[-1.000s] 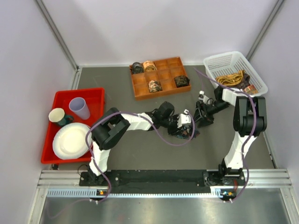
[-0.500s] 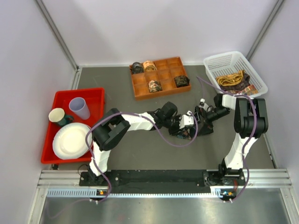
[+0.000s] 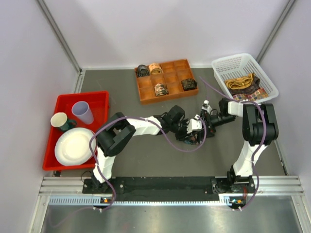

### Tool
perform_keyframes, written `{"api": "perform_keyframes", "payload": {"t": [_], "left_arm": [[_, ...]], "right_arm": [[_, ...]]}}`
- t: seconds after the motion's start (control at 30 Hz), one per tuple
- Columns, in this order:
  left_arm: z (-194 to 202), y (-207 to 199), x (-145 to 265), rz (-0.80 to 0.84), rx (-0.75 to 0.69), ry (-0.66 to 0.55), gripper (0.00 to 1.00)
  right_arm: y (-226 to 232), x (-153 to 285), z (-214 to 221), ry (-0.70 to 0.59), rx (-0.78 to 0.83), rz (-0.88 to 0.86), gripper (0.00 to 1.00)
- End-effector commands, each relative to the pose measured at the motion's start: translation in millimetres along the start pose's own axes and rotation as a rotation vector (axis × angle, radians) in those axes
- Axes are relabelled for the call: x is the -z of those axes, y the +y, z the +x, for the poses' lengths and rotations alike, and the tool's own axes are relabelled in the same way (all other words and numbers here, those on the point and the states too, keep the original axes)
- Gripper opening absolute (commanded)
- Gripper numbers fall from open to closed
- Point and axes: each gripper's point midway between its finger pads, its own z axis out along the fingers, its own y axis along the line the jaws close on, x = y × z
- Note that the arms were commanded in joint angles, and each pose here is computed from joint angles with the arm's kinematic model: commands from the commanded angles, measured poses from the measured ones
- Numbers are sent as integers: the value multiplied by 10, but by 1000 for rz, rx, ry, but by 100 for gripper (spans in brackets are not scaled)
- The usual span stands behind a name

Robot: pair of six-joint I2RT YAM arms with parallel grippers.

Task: Roll the ties
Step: Roll the tie at the center of the board.

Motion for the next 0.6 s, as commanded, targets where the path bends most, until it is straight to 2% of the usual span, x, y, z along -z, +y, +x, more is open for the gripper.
{"api": "perform_keyframes", "payload": {"t": [0.0, 0.07, 0.27, 0.33, 0.4, 0.57], "left_arm": [[1459, -504, 59, 77, 186, 454, 2], [1452, -496, 58, 75, 185, 453, 2], [1449, -488, 51, 69, 194, 454, 2], [1455, -483, 45, 66, 196, 456, 2], [1458, -479, 47, 63, 197, 458, 2], [1466, -457, 48, 51, 194, 461, 2]], "right_arm": [[262, -6, -53, -29, 135, -53, 74], [302, -23, -56, -26, 139, -48, 71], [188, -101, -53, 2, 91, 47, 70], [183, -113, -56, 7, 78, 54, 63], [185, -102, -75, 1, 81, 70, 60], [234, -98, -118, 0, 73, 75, 40]]}}
